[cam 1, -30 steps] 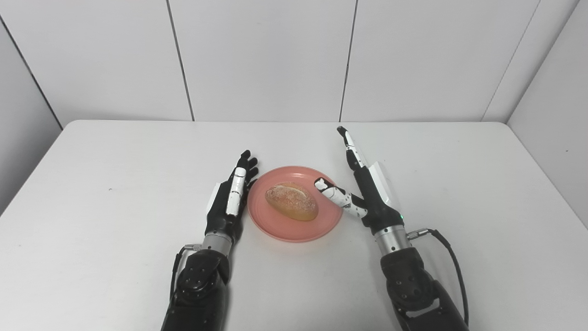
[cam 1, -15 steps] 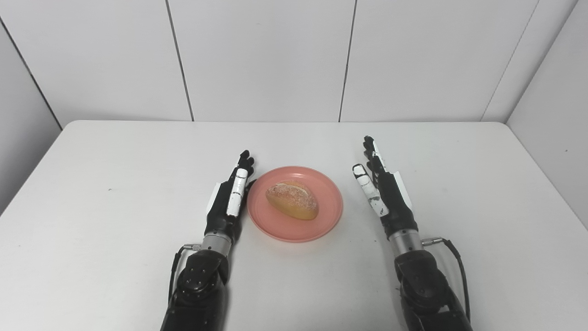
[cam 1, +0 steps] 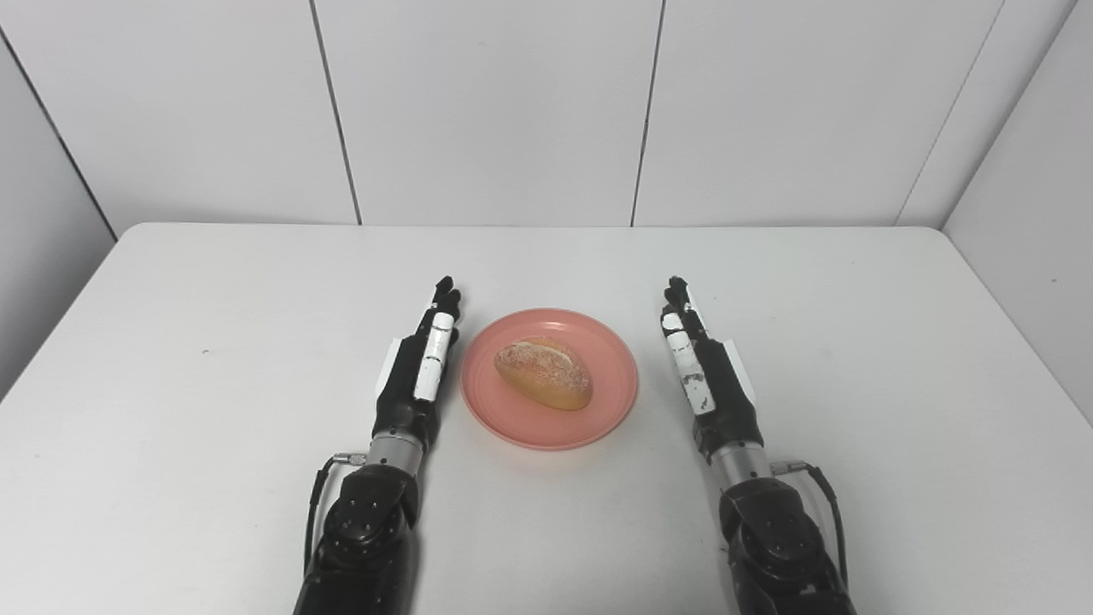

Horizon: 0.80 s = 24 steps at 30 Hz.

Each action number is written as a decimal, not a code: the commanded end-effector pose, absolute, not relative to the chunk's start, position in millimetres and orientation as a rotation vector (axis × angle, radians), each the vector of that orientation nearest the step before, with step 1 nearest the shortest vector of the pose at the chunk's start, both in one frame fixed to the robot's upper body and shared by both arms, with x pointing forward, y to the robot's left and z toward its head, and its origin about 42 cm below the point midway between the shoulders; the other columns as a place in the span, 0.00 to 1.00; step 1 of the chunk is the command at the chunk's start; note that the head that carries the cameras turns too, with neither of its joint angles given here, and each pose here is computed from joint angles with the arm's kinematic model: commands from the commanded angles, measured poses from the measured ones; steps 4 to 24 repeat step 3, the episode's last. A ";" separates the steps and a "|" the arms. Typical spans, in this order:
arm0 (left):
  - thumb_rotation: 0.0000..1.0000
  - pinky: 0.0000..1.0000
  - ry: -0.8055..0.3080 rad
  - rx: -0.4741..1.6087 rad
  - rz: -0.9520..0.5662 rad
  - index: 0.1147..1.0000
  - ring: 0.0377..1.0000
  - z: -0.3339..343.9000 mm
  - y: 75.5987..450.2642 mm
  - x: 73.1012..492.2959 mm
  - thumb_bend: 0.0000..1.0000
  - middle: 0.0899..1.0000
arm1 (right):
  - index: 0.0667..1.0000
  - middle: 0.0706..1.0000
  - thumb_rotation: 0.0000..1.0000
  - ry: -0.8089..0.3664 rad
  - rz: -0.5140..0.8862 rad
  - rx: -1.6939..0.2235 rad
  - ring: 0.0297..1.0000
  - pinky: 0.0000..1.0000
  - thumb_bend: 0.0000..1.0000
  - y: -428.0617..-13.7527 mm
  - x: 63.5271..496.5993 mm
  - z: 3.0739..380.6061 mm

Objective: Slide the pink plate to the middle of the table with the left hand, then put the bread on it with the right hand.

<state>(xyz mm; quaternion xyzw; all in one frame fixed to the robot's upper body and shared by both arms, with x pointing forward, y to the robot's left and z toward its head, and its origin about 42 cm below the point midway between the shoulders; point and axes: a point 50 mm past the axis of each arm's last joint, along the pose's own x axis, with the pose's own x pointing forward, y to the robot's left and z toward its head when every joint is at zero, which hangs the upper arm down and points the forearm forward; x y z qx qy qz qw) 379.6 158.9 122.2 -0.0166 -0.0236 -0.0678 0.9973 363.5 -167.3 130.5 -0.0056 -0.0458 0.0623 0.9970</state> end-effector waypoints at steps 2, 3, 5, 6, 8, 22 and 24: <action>1.00 1.00 -0.119 -0.020 -0.137 1.00 1.00 139.8 158.9 386.3 0.60 0.99 | 1.00 1.00 1.00 -0.134 0.139 0.039 1.00 1.00 0.67 -160.2 366.1 144.8; 1.00 1.00 -0.118 -0.020 -0.136 1.00 1.00 139.7 159.2 386.4 0.60 0.99 | 1.00 1.00 1.00 -0.134 0.138 0.051 1.00 1.00 0.67 -159.1 365.4 144.3; 1.00 1.00 -0.118 -0.020 -0.136 1.00 1.00 139.7 159.2 386.4 0.60 0.99 | 1.00 1.00 1.00 -0.134 0.138 0.051 1.00 1.00 0.67 -159.1 365.4 144.3; 1.00 1.00 -0.118 -0.020 -0.136 1.00 1.00 139.7 159.2 386.4 0.60 0.99 | 1.00 1.00 1.00 -0.134 0.138 0.051 1.00 1.00 0.67 -159.1 365.4 144.3; 1.00 1.00 -0.118 -0.020 -0.136 1.00 1.00 139.7 159.2 386.4 0.60 0.99 | 1.00 1.00 1.00 -0.134 0.138 0.051 1.00 1.00 0.67 -159.1 365.4 144.3; 1.00 1.00 -0.118 -0.020 -0.136 1.00 1.00 139.7 159.2 386.4 0.60 0.99 | 1.00 1.00 1.00 -0.134 0.138 0.051 1.00 1.00 0.67 -159.1 365.4 144.3; 1.00 1.00 -0.118 -0.020 -0.136 1.00 1.00 139.7 159.2 386.4 0.60 0.99 | 1.00 1.00 1.00 -0.134 0.138 0.051 1.00 1.00 0.67 -159.1 365.4 144.3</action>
